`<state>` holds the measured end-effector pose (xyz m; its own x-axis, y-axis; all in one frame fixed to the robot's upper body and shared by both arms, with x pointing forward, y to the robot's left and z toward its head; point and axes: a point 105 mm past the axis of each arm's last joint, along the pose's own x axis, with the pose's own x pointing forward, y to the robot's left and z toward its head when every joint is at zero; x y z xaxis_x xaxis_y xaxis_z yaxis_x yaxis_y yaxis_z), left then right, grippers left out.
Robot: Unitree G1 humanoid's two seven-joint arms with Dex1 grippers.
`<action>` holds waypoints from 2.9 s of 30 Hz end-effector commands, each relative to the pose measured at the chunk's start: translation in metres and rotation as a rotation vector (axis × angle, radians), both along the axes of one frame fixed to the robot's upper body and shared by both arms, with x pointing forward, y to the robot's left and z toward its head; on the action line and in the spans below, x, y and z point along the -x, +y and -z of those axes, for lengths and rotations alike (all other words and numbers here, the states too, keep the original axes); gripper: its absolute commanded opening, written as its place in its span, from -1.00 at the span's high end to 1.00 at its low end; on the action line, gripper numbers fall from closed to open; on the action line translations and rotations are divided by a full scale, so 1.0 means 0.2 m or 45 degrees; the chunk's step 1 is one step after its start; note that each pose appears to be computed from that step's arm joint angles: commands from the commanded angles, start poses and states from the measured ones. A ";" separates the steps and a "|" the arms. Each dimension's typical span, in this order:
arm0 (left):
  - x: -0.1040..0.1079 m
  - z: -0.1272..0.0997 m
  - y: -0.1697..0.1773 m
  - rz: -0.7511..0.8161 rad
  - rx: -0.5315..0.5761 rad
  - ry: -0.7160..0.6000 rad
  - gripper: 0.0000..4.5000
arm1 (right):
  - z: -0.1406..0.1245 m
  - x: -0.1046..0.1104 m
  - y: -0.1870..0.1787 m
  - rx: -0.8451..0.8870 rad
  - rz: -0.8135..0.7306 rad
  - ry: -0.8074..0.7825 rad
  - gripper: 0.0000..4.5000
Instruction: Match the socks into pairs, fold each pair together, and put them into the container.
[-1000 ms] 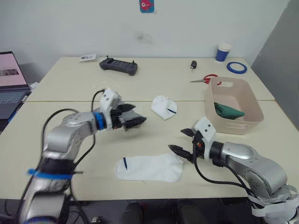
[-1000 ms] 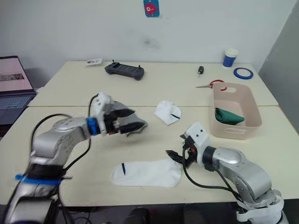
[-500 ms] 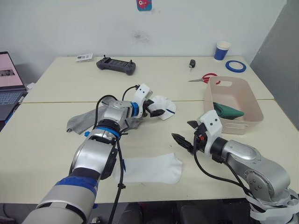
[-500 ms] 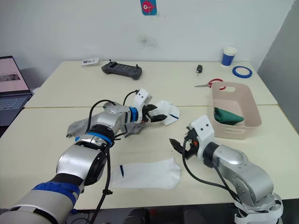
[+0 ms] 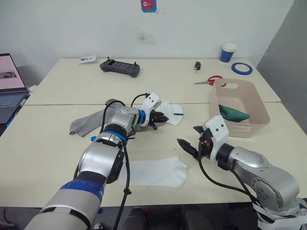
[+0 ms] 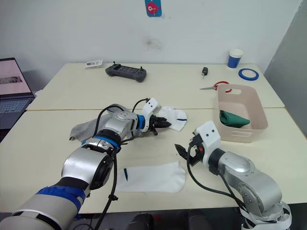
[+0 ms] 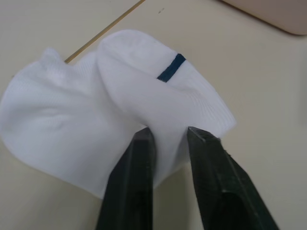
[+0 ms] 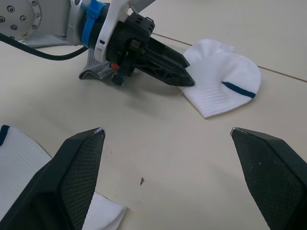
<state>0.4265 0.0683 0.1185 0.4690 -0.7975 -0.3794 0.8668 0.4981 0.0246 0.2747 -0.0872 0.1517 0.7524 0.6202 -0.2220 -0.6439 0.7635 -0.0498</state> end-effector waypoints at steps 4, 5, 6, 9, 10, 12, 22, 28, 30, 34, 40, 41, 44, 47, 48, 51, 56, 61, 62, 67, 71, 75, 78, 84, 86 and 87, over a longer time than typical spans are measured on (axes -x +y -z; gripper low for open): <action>0.00 -0.17 -0.01 0.072 0.171 -0.152 0.99 | -0.04 0.00 0.01 0.006 -0.022 -0.075 -1.00; 0.01 -0.18 -0.01 0.089 0.179 -0.164 0.99 | -0.04 0.00 0.01 0.006 -0.023 -0.076 -1.00; 0.03 -0.18 0.00 0.119 0.199 -0.168 0.99 | -0.04 0.00 0.01 0.007 -0.023 -0.077 -1.00; 0.10 -0.17 0.00 0.191 0.242 -0.162 0.99 | -0.03 0.01 0.00 0.012 -0.022 -0.078 -1.00; 0.12 -0.16 0.00 0.189 0.257 -0.161 0.99 | -0.03 0.01 0.00 0.012 -0.021 -0.078 -1.00; 0.17 -0.14 0.00 0.190 0.278 -0.158 0.99 | -0.03 0.01 0.00 0.022 -0.023 -0.081 -1.00; 0.52 0.03 -0.01 0.062 0.306 -0.029 0.99 | -0.01 0.01 -0.01 0.044 -0.022 -0.082 -1.00; 0.58 0.09 0.04 0.021 0.256 0.055 0.72 | 0.00 0.00 -0.01 0.053 -0.029 -0.085 -1.00; 0.57 0.06 0.07 -0.010 0.269 0.046 0.45 | 0.00 0.00 -0.01 0.055 -0.031 -0.086 -1.00; 0.49 -0.02 0.12 -0.113 0.359 0.099 -0.09 | 0.00 0.01 -0.01 0.060 -0.030 -0.087 -1.00; 0.46 -0.02 0.02 -0.039 0.380 0.361 -0.32 | 0.01 0.02 -0.02 0.088 -0.051 -0.082 -1.00; 0.44 -0.01 0.01 -0.049 0.376 0.389 -0.32 | 0.01 0.02 -0.02 0.093 -0.056 -0.082 -1.00; 0.38 0.07 -0.02 -0.091 0.281 0.423 -0.32 | 0.02 0.03 -0.01 0.107 -0.069 -0.082 -1.00; 0.35 0.08 -0.04 -0.083 0.258 0.413 -0.32 | 0.03 0.05 -0.01 0.114 -0.066 -0.077 -1.00; 0.34 0.07 -0.05 -0.071 0.266 0.405 -0.32 | 0.03 0.05 -0.02 0.116 -0.064 -0.076 -1.00; 0.33 0.05 -0.08 -0.052 0.293 0.381 -0.15 | 0.03 0.06 -0.02 0.118 -0.058 -0.073 -1.00; 0.35 0.01 -0.13 0.030 0.345 0.347 0.47 | 0.04 0.06 -0.02 0.122 -0.062 -0.074 -1.00; 0.38 -0.05 -0.16 0.095 0.370 0.286 0.99 | 0.04 0.05 -0.02 0.130 -0.064 -0.077 -1.00; 0.38 -0.06 -0.16 0.104 0.373 0.275 0.99 | 0.04 0.05 -0.02 0.131 -0.064 -0.077 -1.00; 0.48 -0.25 -0.26 0.261 0.527 0.218 0.99 | 0.05 0.06 -0.04 0.148 -0.053 -0.070 -1.00; 0.53 -0.41 -0.31 0.303 0.687 0.189 0.99 | 0.03 0.03 -0.08 0.164 -0.001 -0.091 -1.00; 0.42 -0.58 -0.22 0.066 0.955 0.168 0.99 | -0.05 0.05 -0.07 0.089 -0.056 -0.126 -1.00; 0.34 -0.58 -0.10 -0.184 1.116 0.232 0.99 | -0.06 0.06 -0.06 0.095 -0.076 -0.123 -1.00; 0.31 -0.23 0.21 -0.734 1.155 0.394 0.99 | -0.04 0.05 -0.05 0.132 -0.114 -0.112 -1.00; 0.34 -0.10 0.30 -0.882 1.093 0.390 0.99 | -0.02 0.05 -0.03 0.146 -0.139 -0.109 -1.00; 0.35 -0.04 0.34 -0.947 1.057 0.379 0.99 | -0.02 0.04 -0.02 0.150 -0.153 -0.110 -1.00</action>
<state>0.3576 0.1273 0.1188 0.8812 -0.4683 -0.0650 0.2630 0.5999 -0.7556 0.2657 -0.0965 0.1475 0.7012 0.6603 -0.2689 -0.7083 0.6880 -0.1577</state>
